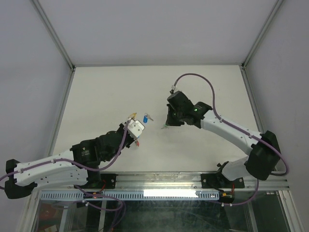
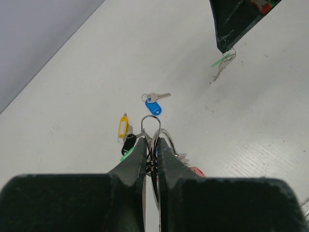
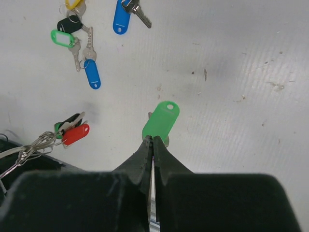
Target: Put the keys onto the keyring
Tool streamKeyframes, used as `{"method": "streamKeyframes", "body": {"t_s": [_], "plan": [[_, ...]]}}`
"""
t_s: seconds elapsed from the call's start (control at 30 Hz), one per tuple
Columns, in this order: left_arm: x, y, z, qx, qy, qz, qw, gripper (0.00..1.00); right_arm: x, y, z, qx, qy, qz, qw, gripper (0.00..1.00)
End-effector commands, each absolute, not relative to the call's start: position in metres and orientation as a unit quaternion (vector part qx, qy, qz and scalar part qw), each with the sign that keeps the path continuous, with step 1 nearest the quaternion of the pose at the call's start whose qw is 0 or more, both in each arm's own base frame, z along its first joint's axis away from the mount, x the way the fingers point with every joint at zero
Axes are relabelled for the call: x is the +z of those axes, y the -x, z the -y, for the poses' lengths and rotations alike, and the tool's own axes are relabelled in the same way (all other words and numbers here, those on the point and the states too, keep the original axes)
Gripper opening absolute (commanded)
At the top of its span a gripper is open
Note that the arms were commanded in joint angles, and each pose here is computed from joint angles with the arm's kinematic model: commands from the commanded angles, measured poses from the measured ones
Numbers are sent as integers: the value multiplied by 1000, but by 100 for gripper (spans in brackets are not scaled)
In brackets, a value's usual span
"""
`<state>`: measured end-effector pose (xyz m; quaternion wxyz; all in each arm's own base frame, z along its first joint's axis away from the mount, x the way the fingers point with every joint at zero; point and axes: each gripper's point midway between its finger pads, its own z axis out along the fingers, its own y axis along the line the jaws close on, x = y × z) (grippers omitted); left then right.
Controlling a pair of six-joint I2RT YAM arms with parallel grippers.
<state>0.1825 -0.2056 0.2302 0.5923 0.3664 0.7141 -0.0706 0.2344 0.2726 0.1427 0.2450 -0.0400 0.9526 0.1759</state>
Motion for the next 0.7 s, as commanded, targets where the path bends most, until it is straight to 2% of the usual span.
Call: {"method": "streamKeyframes", "body": {"t_s": [0.0,0.3,0.47,0.67], "plan": [[271,-181,227,-121,-370,-672,630,0,186,-231,-270,244,69,-922,293,0],[304,-181,264,-122,-444,-604,650,0,242,-225,-242,273,50,-894,351,0],[332,-171,285,-161,-459,-552,677,0,271,-221,-226,278,30,-881,381,0],[334,-163,306,-165,-508,-517,669,0,289,-209,-221,305,7,-875,376,0]]}}
